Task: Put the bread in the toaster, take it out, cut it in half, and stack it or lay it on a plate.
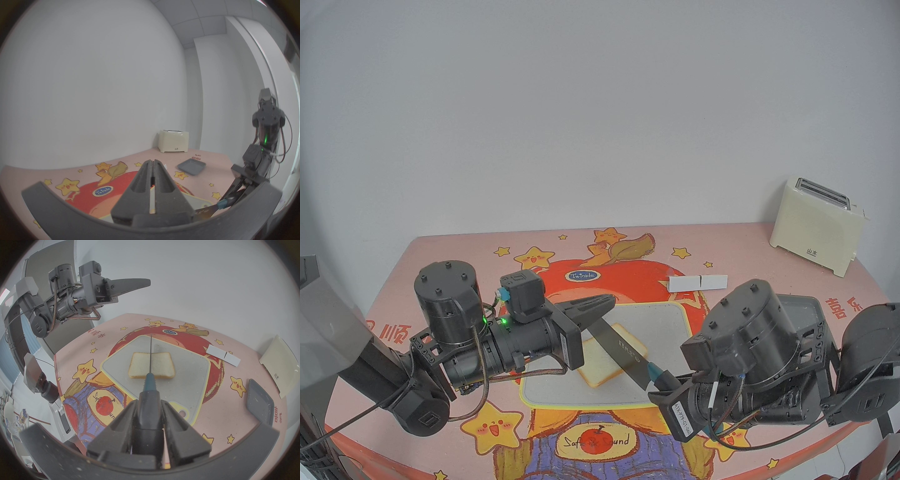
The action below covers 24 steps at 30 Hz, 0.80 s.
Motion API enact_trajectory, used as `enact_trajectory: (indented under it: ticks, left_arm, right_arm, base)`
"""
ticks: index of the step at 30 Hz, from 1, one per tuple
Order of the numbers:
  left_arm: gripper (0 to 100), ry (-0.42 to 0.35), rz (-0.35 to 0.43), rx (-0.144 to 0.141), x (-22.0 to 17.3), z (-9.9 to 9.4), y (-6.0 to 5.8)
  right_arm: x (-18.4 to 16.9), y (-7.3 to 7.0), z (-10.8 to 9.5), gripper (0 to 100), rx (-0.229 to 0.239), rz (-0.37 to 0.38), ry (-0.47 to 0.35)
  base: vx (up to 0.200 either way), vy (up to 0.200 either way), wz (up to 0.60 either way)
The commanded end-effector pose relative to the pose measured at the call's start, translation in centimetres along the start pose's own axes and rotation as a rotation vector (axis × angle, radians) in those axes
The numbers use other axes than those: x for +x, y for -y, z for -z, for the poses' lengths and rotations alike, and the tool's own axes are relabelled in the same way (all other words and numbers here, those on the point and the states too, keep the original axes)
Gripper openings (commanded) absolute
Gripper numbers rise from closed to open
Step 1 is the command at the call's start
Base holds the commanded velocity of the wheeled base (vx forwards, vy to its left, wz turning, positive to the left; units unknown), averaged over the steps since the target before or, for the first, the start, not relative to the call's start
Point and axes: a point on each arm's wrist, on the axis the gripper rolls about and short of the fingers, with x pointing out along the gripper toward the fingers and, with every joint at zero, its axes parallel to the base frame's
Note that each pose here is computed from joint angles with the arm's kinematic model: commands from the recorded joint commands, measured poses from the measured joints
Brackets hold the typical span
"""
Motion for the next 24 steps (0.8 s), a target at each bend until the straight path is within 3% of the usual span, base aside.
enact_trajectory:
  ticks: [1,24]
  left_arm:
    - [0,-0.029,-0.002,-0.010,0.6,1.0,-0.3]
    - [0,-0.082,-0.010,-0.030,1.3,2.7,-0.7]
  right_arm:
    - [0.2,-0.1,0.0,0,-0.002,0.001,-0.005]
    - [0.4,-0.1,0.1,0,-0.003,0.001,-0.008]
  base:
    - [0.000,0.000,0.00]
    - [0.000,0.000,0.00]
